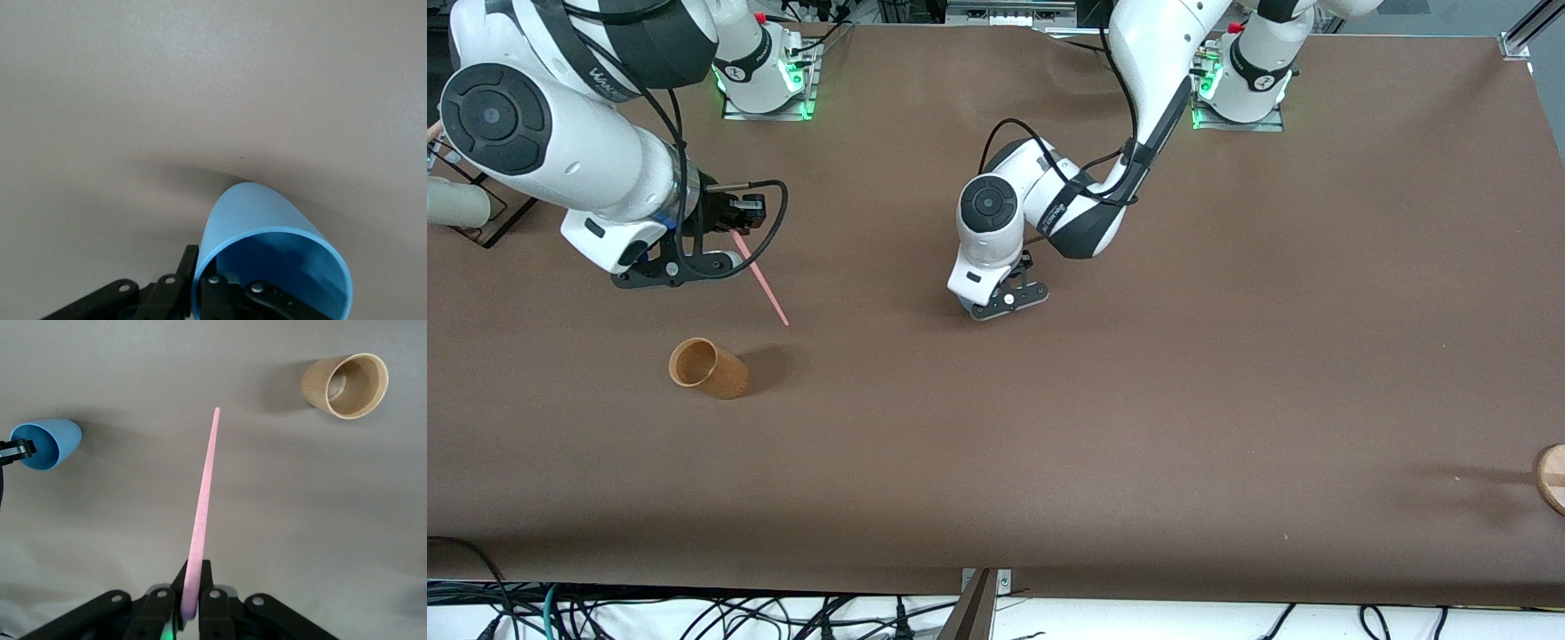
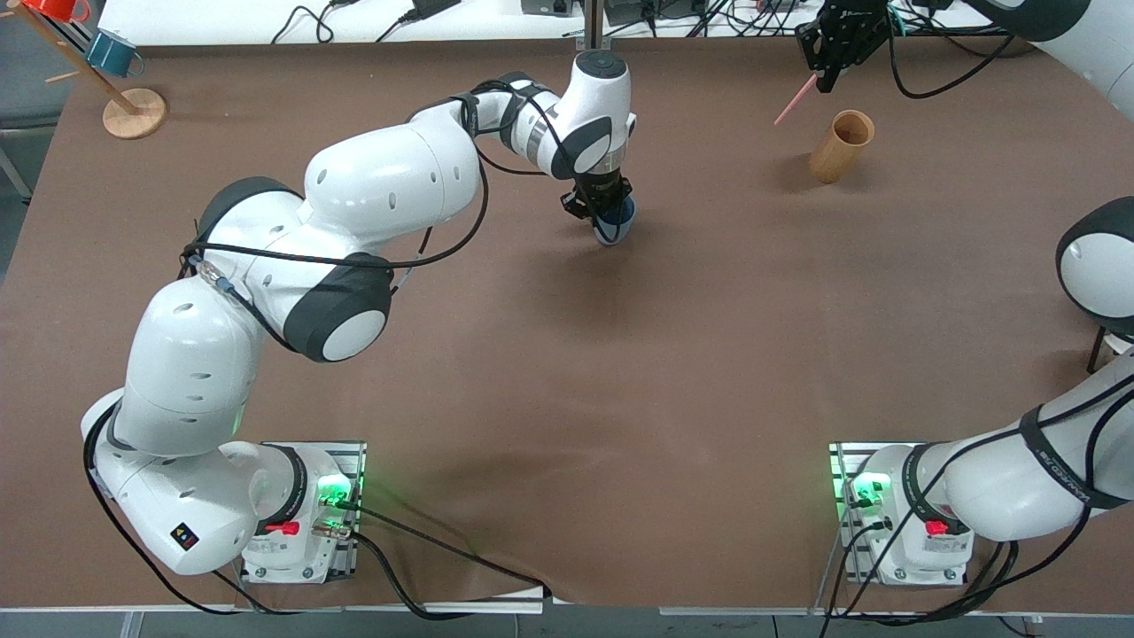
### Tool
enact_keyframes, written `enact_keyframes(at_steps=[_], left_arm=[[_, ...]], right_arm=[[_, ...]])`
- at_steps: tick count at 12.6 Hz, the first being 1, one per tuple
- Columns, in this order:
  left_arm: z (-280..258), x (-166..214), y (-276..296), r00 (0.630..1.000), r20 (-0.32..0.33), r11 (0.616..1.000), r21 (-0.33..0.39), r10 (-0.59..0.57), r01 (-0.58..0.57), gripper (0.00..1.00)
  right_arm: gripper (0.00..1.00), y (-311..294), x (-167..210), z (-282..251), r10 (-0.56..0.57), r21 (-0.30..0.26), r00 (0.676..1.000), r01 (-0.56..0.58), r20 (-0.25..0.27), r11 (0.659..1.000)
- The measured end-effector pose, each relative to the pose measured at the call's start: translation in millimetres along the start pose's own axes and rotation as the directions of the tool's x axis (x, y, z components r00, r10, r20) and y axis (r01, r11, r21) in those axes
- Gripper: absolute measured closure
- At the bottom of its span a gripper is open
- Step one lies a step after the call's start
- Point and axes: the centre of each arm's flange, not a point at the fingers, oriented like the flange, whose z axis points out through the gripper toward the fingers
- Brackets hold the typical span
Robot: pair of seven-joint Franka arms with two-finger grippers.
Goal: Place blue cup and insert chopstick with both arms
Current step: 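Carry the blue cup to mid-table with the left gripper while the right lifts the chopstick, then release the blue cup and withdraw the left gripper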
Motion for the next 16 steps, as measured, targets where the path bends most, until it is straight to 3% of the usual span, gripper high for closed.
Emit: enact_keyframes(at_steps=[4,9,12,13,16], left_arm=[[0,2,3,1.0,-0.014,1.0,-0.024,-0.001,0.001,0.89],[-18,7,7,0.999,-0.032,0.998,-0.057,0.006,-0.008,0.39],[-70,40,-12,0.995,-0.054,0.993,-0.079,0.085,-0.089,0.05],[-92,54,-25,0.99,-0.058,0.988,-0.078,0.129,-0.133,0.0],[-163,97,-70,0.972,-0.101,0.969,-0.108,0.211,-0.222,0.0]], right_arm=[[0.94,0,0,0,-0.001,0.002,1.0,0.001,0.0,1.0],[0.94,-3,-1,0,-0.005,0.007,1.0,0.005,0.001,1.0],[0.94,-10,-2,0,-0.016,0.008,1.0,0.015,0.002,1.0],[0.94,-14,-3,1,-0.015,0.009,1.0,0.015,0.003,1.0],[0.94,-32,-7,2,0.017,0.01,1.0,-0.017,0.004,1.0]])
